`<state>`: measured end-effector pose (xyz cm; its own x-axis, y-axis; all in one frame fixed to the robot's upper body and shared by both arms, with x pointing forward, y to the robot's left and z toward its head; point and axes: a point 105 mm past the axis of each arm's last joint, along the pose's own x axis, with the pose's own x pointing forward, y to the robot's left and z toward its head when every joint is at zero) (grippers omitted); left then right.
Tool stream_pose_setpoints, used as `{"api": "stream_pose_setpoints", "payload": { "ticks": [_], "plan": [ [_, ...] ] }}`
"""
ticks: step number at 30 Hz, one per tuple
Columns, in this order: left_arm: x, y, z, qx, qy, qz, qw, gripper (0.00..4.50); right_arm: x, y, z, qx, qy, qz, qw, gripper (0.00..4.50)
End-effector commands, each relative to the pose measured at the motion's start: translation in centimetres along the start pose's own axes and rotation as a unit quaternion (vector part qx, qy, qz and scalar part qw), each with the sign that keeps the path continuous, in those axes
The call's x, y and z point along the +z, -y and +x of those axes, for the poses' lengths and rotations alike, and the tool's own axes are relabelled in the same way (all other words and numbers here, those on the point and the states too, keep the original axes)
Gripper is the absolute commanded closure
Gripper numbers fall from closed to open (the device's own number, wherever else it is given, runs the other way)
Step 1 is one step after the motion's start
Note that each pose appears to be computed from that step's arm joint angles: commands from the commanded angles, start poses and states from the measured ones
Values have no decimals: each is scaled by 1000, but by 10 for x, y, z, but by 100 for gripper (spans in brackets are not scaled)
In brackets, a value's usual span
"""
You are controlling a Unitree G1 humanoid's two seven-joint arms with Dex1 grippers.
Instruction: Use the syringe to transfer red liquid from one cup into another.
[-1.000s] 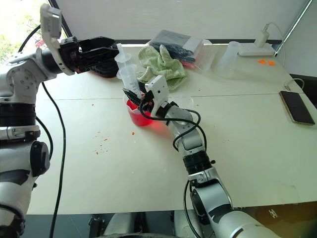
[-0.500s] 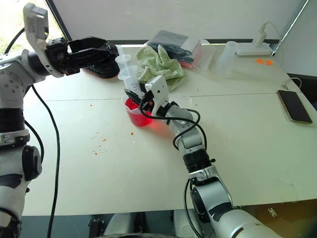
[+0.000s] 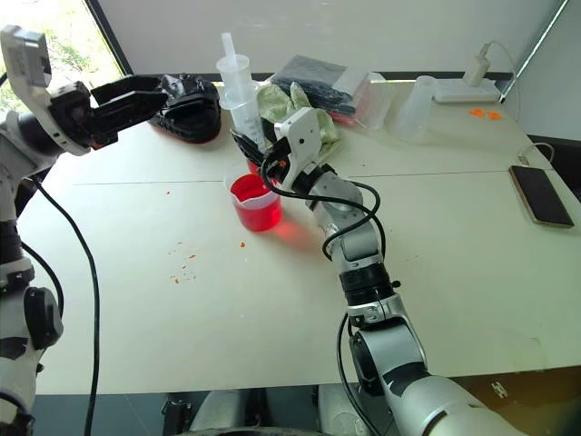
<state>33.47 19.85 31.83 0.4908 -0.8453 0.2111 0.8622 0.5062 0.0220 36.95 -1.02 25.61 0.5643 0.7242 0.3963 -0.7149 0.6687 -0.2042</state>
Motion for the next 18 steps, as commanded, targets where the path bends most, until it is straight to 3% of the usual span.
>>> {"api": "stream_pose_setpoints", "payload": {
  "ticks": [1, 8, 18],
  "plan": [
    [15, 10, -4, -4, 20, 26, 999, 125, 36, 0, 2, -1, 48, -10, 999, 310],
    [2, 12, -2, -5, 13, 17, 1000, 125, 45, -5, -3, -2, 44, 3, 999, 310],
    [-2, 13, 5, -13, 10, 15, 1000, 125, 35, -18, 2, -1, 24, 63, 998, 310]
  ]
}}
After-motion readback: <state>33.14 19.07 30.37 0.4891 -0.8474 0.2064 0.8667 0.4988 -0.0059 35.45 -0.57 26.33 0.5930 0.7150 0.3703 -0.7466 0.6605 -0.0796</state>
